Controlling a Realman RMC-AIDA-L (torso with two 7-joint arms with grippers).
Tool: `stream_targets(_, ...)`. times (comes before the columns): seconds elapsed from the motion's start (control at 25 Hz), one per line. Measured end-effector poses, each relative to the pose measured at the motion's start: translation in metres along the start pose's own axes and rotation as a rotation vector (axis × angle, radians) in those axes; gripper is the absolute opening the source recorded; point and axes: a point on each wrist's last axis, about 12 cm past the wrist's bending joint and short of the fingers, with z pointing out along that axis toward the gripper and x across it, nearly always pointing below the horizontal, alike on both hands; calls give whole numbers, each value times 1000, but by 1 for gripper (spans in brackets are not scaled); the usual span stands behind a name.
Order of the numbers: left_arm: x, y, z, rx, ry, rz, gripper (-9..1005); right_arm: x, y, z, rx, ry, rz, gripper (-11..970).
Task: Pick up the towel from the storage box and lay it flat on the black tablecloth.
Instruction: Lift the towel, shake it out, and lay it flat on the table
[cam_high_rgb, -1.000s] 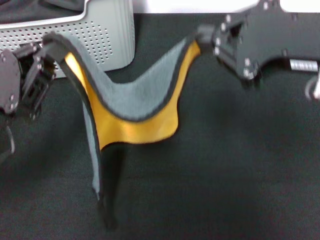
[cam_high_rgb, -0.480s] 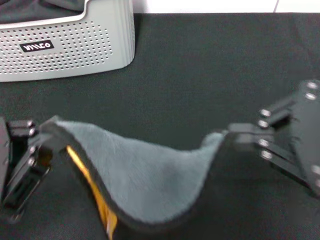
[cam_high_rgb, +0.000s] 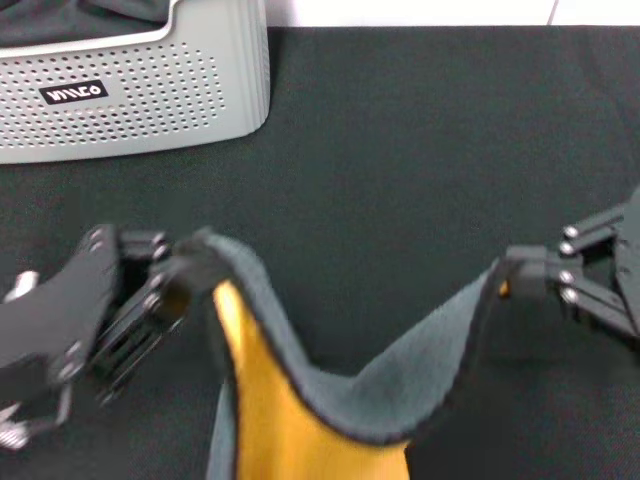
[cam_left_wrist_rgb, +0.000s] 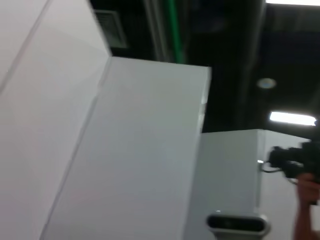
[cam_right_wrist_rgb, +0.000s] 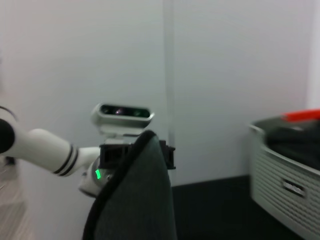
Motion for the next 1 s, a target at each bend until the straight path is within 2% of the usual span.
stream_targets(0.12, 15, 28, 12, -40, 32, -28, 12, 18, -23, 12, 19, 12, 55, 7)
stream_targets(0.24, 32, 52, 29, -117, 121, -8, 12, 39, -50, 25, 56, 14, 108, 7)
stream_targets(0.44, 49, 78, 47, -253, 221, 76, 12, 62, -91, 47, 114, 0, 157, 7)
stream_targets(0.56, 50, 91, 49, -347, 236, 132, 12, 71, -114, 58, 144, -8, 180, 7)
stream_targets(0.6, 48, 99, 47, -420, 238, 161, 12, 72, -120, 62, 149, -12, 180, 7)
stream_targets(0.72, 46, 103, 47, -445, 230, 174, 12, 71, -133, 72, 148, -20, 171, 7)
stream_targets(0.8, 42, 104, 47, -434, 218, 180, 12, 68, -135, 73, 143, -17, 154, 7)
stream_targets(0.88, 36, 99, 44, -396, 197, 183, 12, 63, -132, 69, 131, -22, 127, 7)
stream_targets(1.0, 28, 87, 37, -317, 158, 177, 12, 56, -121, 58, 95, -38, 81, 7)
